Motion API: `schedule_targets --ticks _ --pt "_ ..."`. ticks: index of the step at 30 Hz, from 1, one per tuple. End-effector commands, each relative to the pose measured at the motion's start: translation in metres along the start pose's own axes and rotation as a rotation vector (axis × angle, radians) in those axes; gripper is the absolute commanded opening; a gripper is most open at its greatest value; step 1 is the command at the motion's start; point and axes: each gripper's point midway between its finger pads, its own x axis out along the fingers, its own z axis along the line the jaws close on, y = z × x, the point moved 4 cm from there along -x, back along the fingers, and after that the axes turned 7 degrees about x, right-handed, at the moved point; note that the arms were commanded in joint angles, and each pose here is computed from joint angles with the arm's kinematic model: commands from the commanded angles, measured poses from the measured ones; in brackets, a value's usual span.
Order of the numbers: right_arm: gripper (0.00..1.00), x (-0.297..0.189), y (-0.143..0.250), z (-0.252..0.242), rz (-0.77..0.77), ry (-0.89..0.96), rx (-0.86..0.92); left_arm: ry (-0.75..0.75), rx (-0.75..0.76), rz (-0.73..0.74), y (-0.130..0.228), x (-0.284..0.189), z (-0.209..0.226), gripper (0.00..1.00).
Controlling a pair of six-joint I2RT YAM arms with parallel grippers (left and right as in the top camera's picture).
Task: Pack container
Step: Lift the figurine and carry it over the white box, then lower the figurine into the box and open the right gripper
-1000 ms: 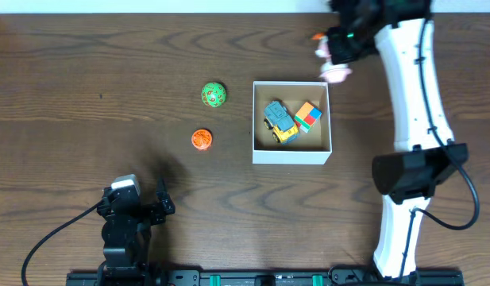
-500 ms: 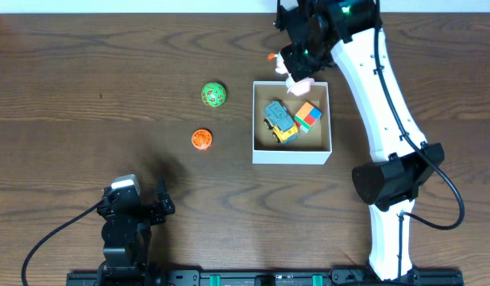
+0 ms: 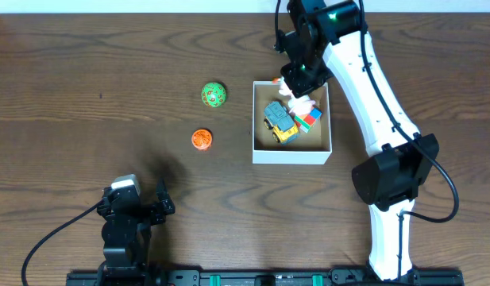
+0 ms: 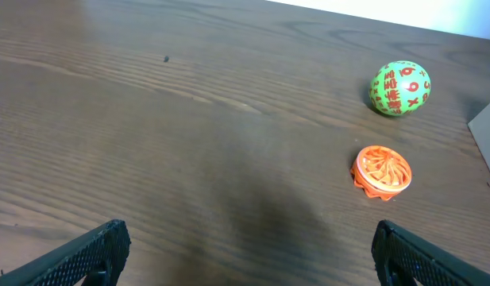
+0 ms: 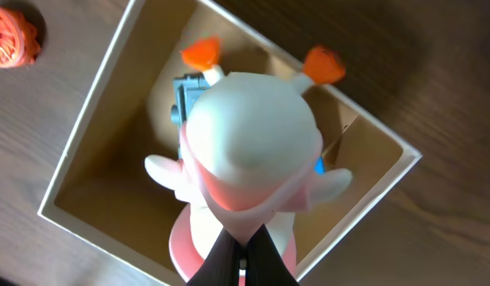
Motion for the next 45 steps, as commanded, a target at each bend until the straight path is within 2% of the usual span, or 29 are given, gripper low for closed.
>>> schedule_targets --ticks 1,12,19,30,41,45 --pt "0.01 -0.005 0.005 0.005 0.006 0.005 -0.025 -0.006 -0.004 0.018 0.007 0.003 0.001 0.98" --pt "0.01 -0.006 0.020 0.003 0.081 0.012 -0.078 -0.006 -0.004 0.018 0.007 0.003 0.001 0.98" --pt "0.04 -0.007 0.020 -0.010 0.083 0.099 -0.091 -0.005 -0.004 0.018 0.007 0.003 0.001 0.98" --pt "0.05 -0.007 0.019 -0.015 0.085 0.084 -0.222 -0.006 -0.004 0.018 0.007 0.003 0.001 0.98" --pt "0.15 0.001 0.021 -0.019 0.105 0.080 -0.263 -0.006 -0.004 0.018 0.007 0.003 0.001 0.98" --pt "0.22 0.001 0.017 -0.019 0.086 0.084 -0.263 -0.005 -0.004 0.018 0.007 0.003 0.001 0.98"
